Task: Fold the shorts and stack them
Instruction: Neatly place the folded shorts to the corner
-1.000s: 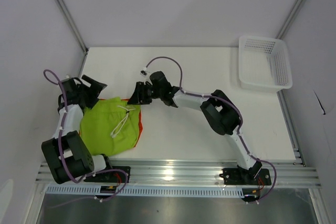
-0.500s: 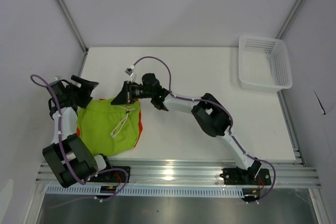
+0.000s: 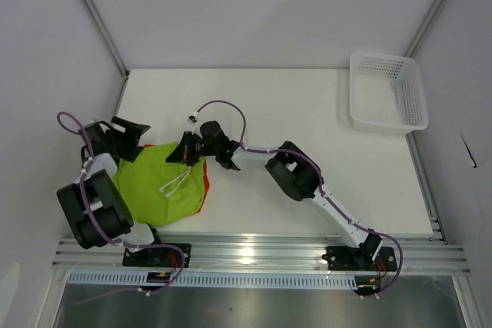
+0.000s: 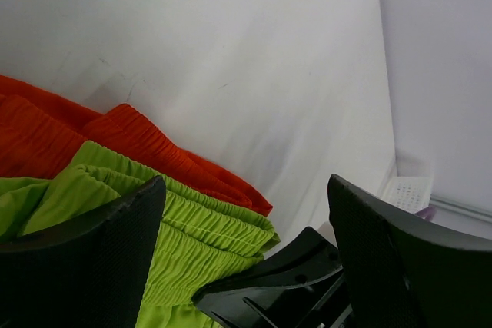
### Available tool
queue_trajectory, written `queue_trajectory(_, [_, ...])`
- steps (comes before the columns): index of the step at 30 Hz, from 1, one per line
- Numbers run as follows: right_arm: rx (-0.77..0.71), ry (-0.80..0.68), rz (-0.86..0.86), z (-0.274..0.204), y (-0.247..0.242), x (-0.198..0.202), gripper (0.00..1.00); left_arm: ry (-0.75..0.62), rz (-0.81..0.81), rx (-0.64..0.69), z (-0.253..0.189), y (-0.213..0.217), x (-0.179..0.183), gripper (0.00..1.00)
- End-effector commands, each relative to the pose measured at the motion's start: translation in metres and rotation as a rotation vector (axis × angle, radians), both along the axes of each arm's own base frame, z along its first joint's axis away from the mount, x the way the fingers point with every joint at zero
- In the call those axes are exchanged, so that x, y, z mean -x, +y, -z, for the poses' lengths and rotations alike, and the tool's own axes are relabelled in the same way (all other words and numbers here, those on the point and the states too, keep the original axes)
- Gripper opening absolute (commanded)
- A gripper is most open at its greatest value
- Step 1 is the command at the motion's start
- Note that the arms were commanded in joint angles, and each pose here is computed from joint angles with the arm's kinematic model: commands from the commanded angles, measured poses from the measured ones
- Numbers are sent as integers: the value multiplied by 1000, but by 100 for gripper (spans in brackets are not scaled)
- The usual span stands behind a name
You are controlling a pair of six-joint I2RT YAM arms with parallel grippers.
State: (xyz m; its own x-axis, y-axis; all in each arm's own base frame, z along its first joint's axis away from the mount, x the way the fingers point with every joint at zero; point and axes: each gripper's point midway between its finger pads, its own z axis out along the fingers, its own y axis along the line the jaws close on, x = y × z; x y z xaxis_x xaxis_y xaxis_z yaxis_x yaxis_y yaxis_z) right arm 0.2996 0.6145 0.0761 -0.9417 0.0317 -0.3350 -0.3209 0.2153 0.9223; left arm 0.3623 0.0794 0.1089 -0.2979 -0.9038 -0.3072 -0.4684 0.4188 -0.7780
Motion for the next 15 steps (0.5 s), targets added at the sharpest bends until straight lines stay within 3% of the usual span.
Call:
queue_trajectory(1, [105,54,151,36,-12,-29,0,-14,-12,-38,6,1,-14,87])
queue_trajectory(9, [231,64,253,52,-33,-42,0,10,-78,-99,31,24,-27,87])
queue_trajectory(15, [222,9,240,30,-33,-45,0,-68,-46,-180,8,25,-37,87])
